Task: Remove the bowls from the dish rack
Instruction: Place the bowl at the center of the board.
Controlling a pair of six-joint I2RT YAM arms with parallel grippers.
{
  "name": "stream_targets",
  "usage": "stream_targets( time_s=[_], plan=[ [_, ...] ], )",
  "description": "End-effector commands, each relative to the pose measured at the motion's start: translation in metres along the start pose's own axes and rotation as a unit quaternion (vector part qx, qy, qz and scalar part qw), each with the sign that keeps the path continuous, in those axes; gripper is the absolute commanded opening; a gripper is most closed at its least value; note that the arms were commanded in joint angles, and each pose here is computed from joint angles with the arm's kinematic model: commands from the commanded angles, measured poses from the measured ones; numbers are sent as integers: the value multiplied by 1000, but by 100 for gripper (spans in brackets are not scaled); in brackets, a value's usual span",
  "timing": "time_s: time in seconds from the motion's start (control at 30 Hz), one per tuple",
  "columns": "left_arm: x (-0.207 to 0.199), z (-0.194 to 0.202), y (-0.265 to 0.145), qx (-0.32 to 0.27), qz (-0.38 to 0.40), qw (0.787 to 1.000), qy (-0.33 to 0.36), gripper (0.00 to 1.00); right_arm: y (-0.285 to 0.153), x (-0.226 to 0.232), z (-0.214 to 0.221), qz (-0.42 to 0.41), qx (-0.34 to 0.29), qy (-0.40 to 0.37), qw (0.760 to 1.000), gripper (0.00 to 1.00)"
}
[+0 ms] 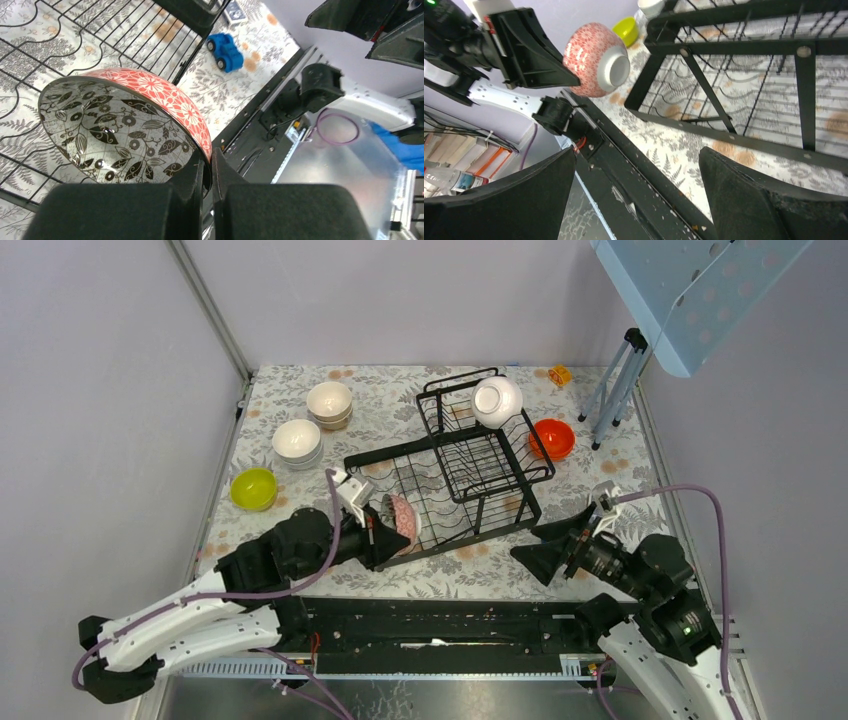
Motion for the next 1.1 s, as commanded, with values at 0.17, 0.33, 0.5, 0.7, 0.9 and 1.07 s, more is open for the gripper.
stream_targets(
  time_s=[0.17, 0.33, 0.5, 0.7, 0.9, 1.07],
  plan=[
    [-32, -16, 1, 1, -10, 996, 87, 0, 2, -13, 19, 44, 18, 33, 998, 100],
    [-38, 5, 6, 38, -35, 990, 132, 0, 3, -27, 31, 109, 8, 80, 991, 100],
    [-43, 30, 6, 62, -45, 981, 179, 0, 6, -33, 39, 132, 35, 99, 986, 100],
    [-47, 54, 7, 101, -47, 964, 240, 0, 9, -43, 42, 188, 83, 125, 971, 95],
    [-38, 70, 9, 147, -65, 939, 305, 0, 11, -38, 37, 170, 123, 117, 971, 94],
    [-34, 82, 13, 174, -67, 918, 351, 0, 15, -29, 38, 121, 199, 108, 967, 91]
  ],
)
Point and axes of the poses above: each gripper's point midway between its finger pads, its own y axis out along the fingers, its own x axis along the line the jaws close on, z = x × y, the point moved 7 cm from there along -y, back along the fingers, and after that the axes turned 14 degrees about -y, right-handed, at the moved point
